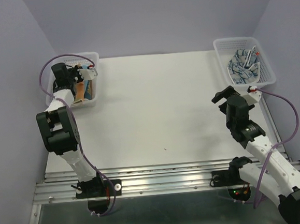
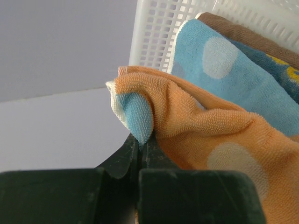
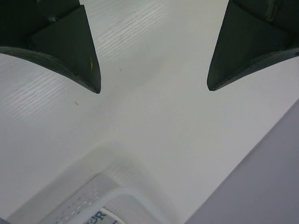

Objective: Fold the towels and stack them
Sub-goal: Neatly place the folded towel into the bin

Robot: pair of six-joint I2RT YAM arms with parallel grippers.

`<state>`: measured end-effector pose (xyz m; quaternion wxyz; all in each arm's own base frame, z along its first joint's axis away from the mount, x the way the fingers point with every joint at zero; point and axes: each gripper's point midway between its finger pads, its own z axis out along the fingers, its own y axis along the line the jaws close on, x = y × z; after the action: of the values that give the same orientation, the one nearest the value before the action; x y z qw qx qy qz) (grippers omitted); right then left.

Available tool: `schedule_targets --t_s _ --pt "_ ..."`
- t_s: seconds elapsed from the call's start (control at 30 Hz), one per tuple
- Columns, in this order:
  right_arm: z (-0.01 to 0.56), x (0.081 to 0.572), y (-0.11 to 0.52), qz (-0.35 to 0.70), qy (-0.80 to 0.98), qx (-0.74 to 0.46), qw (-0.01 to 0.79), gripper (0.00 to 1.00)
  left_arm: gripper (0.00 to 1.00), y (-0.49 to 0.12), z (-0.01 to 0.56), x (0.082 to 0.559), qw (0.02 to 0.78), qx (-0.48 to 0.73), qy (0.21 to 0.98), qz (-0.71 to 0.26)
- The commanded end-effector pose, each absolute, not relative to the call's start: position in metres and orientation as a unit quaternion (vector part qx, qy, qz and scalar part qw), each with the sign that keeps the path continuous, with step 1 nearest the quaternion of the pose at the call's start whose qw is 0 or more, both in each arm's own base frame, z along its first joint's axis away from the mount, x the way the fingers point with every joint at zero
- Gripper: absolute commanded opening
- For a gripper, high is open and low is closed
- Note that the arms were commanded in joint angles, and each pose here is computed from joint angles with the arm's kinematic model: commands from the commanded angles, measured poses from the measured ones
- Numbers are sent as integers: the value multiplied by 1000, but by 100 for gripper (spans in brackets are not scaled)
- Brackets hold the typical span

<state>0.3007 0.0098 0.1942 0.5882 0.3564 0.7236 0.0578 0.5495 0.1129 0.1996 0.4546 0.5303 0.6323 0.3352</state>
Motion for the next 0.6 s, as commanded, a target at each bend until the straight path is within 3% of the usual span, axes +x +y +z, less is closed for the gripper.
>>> schedule_targets --t_s 0.0,0.57 --pt "214 307 9 77 692 360 622 100 0 111 244 571 496 515 596 365" --pt "214 315 16 100 688 358 623 100 0 120 231 603 513 505 586 373"
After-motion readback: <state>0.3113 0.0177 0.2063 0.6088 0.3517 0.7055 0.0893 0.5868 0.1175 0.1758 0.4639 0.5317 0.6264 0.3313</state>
